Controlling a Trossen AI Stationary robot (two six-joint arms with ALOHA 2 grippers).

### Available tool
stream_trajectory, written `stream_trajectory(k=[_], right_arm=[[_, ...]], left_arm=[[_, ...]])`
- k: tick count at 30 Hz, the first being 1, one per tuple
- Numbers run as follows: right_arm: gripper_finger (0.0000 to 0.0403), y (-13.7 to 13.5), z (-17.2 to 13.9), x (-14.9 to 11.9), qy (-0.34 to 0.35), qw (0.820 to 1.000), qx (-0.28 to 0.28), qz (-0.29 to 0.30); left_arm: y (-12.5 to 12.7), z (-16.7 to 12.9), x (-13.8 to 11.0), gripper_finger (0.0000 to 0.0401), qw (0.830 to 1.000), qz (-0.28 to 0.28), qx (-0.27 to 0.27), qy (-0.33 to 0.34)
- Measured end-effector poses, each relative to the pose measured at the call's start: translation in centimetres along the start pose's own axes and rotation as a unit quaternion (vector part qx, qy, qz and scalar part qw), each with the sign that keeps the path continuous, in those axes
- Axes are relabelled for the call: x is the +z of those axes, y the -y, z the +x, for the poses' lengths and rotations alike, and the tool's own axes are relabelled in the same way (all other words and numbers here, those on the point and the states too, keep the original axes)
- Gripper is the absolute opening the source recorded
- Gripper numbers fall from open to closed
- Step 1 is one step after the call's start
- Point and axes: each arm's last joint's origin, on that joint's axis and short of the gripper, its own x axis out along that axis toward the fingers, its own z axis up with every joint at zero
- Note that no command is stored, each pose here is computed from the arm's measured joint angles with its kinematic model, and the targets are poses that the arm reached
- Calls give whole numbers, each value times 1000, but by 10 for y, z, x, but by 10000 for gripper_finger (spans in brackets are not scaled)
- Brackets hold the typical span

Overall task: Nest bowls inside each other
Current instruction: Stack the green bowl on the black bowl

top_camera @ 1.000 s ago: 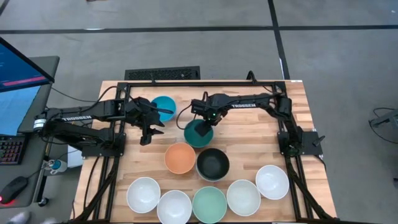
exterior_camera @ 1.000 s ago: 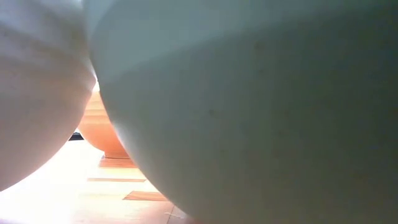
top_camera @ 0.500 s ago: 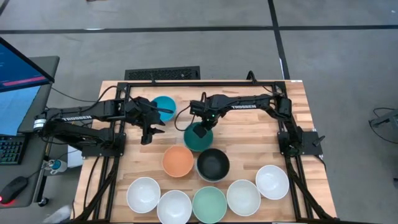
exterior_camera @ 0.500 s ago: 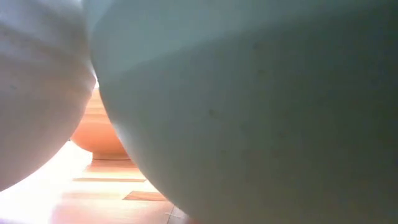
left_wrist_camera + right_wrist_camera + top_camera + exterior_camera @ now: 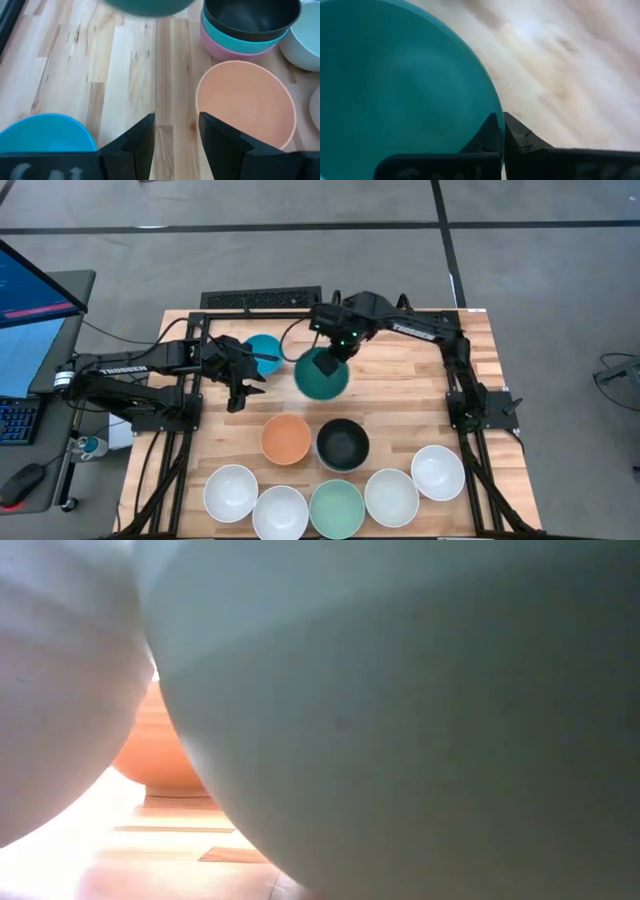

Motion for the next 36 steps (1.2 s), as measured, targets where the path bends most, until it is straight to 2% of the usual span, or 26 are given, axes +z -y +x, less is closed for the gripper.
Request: stream_trajectory(k=[3, 6, 12, 15, 17, 19, 20, 22, 27, 30, 36], right_arm=[[11, -21, -20, -23, -6, 999, 49, 3], [19, -43, -23, -49, -3, 999, 48, 4], [11, -60, -4, -104, -43, 998, -20, 31], [19, -69, 16, -120, -36, 998, -5, 60], [27, -71, 32, -131, -47, 996, -16, 69], [29, -81, 44, -132, -34, 996, 19, 76], [27, -81, 48, -135, -39, 996, 20, 76], [21, -84, 58, -139, -51, 996, 4, 73], [14, -86, 67, -143, -50, 996, 8, 77], [20, -77, 71, -147, -70, 993, -37, 84], [17, -77, 72, -148, -72, 994, -31, 79]], left_arm=[[0, 0, 0, 144, 1000, -12, 0, 0], [0, 0, -1, 144, 1000, -26, 0, -4], [1, 0, -2, 144, 999, -45, -17, -10], [2, 0, -2, 144, 998, -51, -26, -12], [2, 0, -3, 144, 998, -53, -27, -13], [2, 0, -3, 144, 998, -55, -27, -14], [2, 0, -3, 144, 998, -55, -28, -15], [2, 0, -3, 144, 998, -55, -28, -16], [2, 0, -4, 144, 998, -56, -28, -21], [2, 0, -5, 144, 998, -55, -28, -23], [2, 0, -5, 144, 998, -53, -27, -26]])
